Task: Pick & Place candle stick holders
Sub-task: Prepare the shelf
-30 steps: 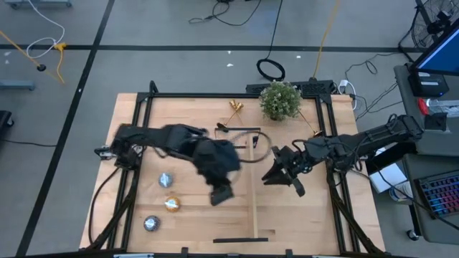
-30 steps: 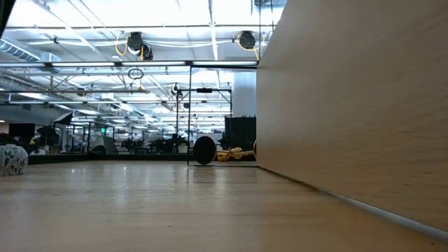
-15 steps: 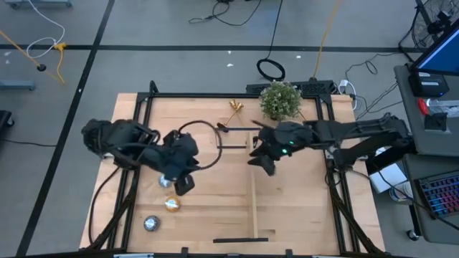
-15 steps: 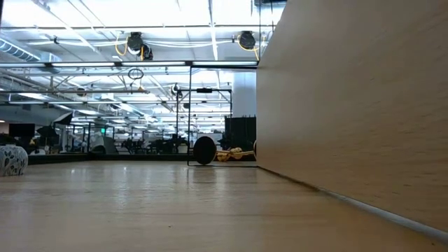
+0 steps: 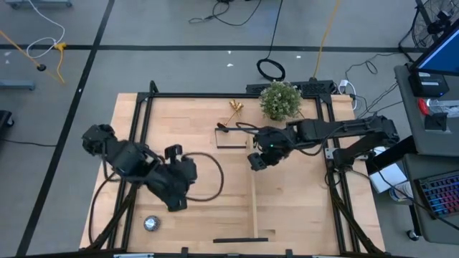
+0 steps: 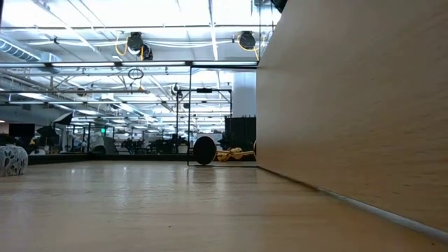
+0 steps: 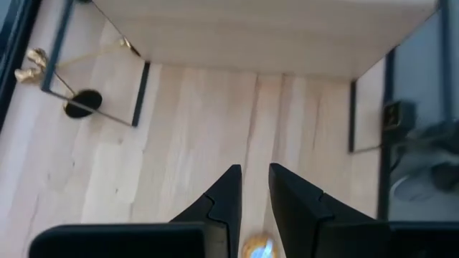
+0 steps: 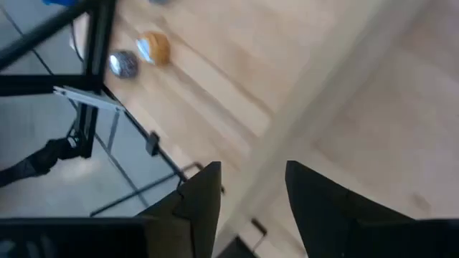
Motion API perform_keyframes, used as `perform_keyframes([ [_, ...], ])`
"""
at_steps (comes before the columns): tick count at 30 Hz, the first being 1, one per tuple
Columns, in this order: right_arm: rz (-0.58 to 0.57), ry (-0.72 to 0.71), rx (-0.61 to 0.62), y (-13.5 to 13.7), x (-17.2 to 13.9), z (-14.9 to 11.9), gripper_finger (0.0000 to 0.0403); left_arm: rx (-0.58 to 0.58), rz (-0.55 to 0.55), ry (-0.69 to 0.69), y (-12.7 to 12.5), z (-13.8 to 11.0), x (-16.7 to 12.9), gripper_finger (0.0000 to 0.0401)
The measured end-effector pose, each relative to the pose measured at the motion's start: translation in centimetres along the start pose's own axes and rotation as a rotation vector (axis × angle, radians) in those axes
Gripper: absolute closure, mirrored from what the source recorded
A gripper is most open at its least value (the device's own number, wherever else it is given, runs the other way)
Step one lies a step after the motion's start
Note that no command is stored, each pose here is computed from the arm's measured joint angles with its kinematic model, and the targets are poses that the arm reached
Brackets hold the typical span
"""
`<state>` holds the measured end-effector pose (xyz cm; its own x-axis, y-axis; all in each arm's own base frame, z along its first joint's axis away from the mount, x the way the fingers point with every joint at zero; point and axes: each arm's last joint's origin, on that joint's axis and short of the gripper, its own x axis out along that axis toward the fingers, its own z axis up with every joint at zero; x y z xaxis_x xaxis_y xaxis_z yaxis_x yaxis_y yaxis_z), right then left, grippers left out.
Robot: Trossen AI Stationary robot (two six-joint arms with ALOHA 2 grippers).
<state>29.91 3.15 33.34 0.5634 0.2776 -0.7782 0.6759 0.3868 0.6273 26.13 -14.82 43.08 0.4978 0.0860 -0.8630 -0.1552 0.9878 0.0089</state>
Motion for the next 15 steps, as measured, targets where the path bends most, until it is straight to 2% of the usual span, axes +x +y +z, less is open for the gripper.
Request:
perform_keyframes([
  [3, 0.002, 0.012, 0.037, 0.0, 0.0, 0.0, 0.0243, 0.020, 0.037, 0.057, -0.5, -0.7, 1.6, 0.0323],
  [7, 0.003, 0.011, 0.076, 0.0, 0.0, 0.0, 0.0229, -0.022, 0.073, 0.092, -0.8, -1.3, 3.1, 0.0323],
  [15, -0.024, 0.074, 0.143, 0.1, 2.0, 0.2, 0.0218, -0.061, 0.111, -0.028, -0.7, -1.1, 2.8, 0.0323],
])
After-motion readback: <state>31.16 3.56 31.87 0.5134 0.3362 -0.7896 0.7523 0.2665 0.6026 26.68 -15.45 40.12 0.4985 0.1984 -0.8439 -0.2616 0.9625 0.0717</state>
